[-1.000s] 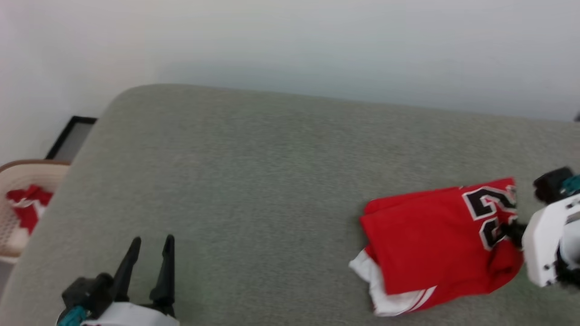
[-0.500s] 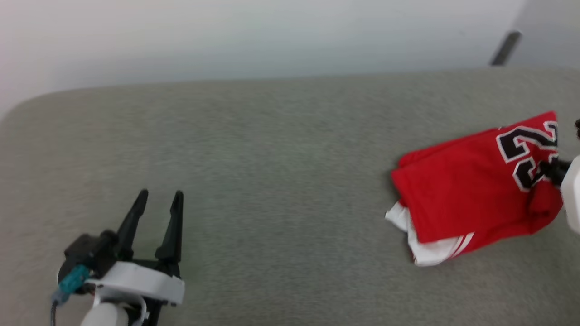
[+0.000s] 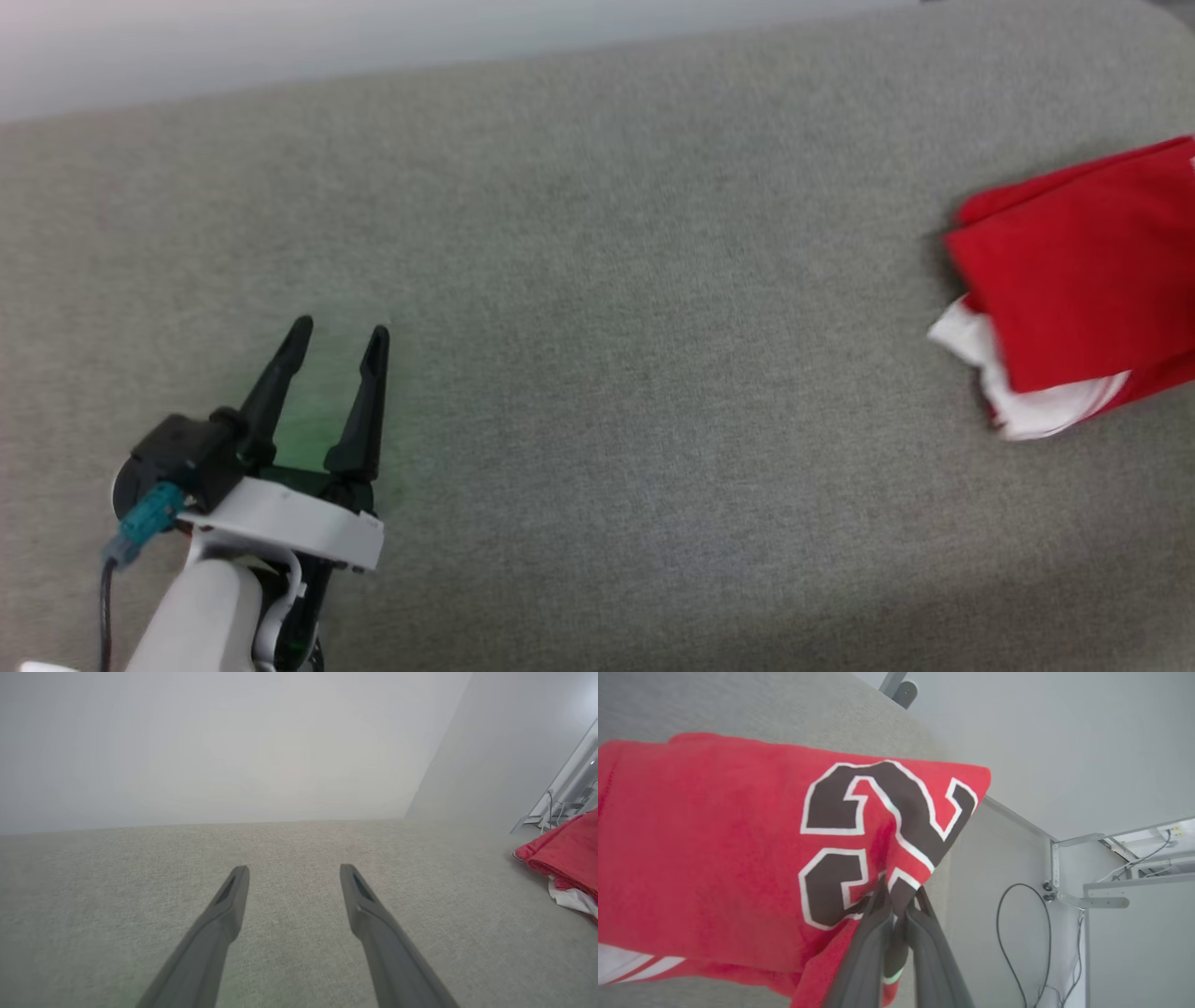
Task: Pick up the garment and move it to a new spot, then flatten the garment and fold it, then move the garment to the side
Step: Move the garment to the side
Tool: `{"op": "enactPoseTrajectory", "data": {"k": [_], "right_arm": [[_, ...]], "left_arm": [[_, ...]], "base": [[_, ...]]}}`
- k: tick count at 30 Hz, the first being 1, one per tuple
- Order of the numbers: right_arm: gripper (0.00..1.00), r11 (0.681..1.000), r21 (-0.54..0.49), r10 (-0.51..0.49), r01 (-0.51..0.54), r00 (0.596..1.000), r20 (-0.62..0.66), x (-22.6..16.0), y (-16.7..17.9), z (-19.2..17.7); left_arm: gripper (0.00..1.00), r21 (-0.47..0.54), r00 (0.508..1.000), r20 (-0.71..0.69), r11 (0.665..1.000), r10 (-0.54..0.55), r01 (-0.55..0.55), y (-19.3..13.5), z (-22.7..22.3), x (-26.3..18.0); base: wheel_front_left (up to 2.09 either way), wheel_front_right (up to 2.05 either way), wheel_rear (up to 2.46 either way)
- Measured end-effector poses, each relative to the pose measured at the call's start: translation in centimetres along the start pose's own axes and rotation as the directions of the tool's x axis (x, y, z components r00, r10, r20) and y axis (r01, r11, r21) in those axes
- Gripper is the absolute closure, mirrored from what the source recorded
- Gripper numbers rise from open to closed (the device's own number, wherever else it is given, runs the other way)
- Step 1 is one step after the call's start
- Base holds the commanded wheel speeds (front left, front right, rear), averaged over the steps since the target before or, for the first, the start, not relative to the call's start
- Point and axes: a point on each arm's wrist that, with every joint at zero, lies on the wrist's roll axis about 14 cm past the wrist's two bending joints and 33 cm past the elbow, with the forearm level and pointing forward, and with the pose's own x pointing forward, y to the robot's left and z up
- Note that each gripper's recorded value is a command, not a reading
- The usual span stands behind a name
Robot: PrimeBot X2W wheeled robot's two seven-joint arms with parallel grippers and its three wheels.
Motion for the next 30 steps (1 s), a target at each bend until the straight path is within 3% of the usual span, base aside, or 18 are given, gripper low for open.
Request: {"op": "enactPoseTrajectory", "data": {"k": [10, 23, 24, 25, 26, 27, 30], "right_arm": [[1.00, 0.979, -0.173, -0.132, 0.111, 0.985, -0.115, 2.7, -4.1, -3.8], [1.00, 0.989, -0.104, -0.126, 0.107, 0.971, -0.205, 6.2, -1.7, -7.3], [0.87, 0.989, -0.101, -0.130, 0.112, 0.970, -0.206, 6.3, -1.7, -7.4], [0.63, 0.989, -0.094, -0.135, 0.118, 0.971, -0.199, 6.3, -1.8, -7.4], [0.27, 0.988, -0.089, -0.139, 0.125, 0.973, -0.184, 6.3, -1.9, -7.1], [0.00, 0.987, -0.091, -0.146, 0.132, 0.975, -0.169, 6.2, -2.1, -6.7], [0.00, 0.985, -0.081, -0.160, 0.151, 0.978, -0.131, 5.9, -2.5, -5.8]], "left_arm": [[0.00, -0.019, 0.998, -0.064, 1.000, -0.006, 0.005, 0.7, -3.1, 1.2], [0.00, -0.004, 0.995, -0.080, 0.998, 0.060, -0.061, 3.0, -3.2, -0.4], [0.00, -0.002, 0.995, -0.079, 0.998, 0.065, -0.065, 3.1, -3.1, -0.5], [0.00, -0.001, 0.995, -0.078, 0.998, 0.068, -0.069, 3.3, -3.0, -0.6], [0.00, 0.000, 0.995, -0.074, 0.997, 0.072, -0.072, 3.3, -2.8, -0.7], [0.00, 0.002, 0.995, -0.070, 0.997, 0.075, -0.075, 3.4, -2.6, -0.8], [0.00, 0.000, 0.994, -0.064, 0.996, 0.084, -0.084, 3.5, -2.2, -1.3]], "base": [[0.00, 0.00, 0.00], [0.00, 0.00, 0.00], [0.00, 0.00, 0.00], [0.00, 0.00, 0.00], [0.00, 0.00, 0.00], [0.00, 0.00, 0.00], [0.00, 0.00, 0.00]]}}
